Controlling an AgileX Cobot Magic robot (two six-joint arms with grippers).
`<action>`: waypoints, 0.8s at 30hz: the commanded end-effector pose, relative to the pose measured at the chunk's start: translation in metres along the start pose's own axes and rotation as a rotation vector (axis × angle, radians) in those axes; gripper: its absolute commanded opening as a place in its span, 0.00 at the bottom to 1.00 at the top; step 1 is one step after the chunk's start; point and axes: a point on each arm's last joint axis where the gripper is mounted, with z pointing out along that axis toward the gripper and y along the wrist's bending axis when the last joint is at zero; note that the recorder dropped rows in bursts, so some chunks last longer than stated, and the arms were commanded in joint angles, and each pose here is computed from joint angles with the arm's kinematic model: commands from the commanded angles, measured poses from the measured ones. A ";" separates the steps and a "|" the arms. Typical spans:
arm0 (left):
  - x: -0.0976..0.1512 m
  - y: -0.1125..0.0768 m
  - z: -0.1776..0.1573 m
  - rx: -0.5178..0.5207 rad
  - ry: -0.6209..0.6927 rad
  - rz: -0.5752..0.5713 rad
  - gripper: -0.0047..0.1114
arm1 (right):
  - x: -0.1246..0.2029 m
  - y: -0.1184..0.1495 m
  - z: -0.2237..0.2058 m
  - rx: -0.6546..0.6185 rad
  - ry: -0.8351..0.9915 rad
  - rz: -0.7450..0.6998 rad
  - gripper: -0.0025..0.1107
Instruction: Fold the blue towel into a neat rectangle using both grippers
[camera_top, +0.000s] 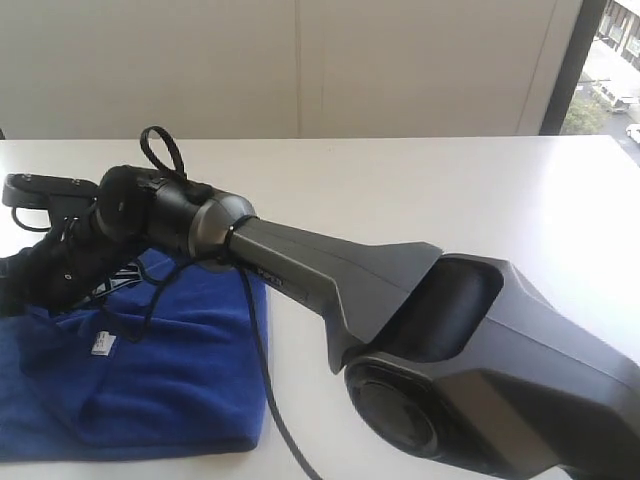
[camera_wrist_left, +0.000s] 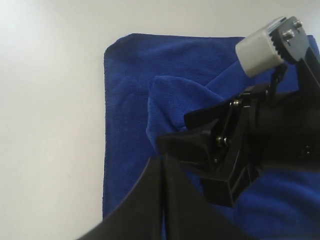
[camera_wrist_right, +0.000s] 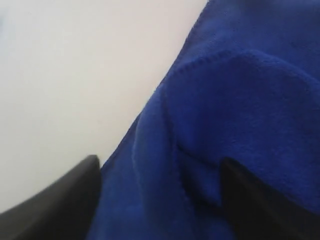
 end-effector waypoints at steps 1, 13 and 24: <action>0.001 -0.001 -0.002 0.009 0.001 -0.003 0.04 | -0.004 0.008 -0.012 -0.007 0.016 -0.022 0.73; 0.001 -0.001 -0.002 0.009 0.001 -0.003 0.04 | -0.032 -0.017 -0.098 0.253 0.189 -0.197 0.73; 0.001 -0.001 -0.002 0.009 0.001 -0.003 0.04 | -0.038 -0.103 -0.117 0.400 0.251 -0.232 0.34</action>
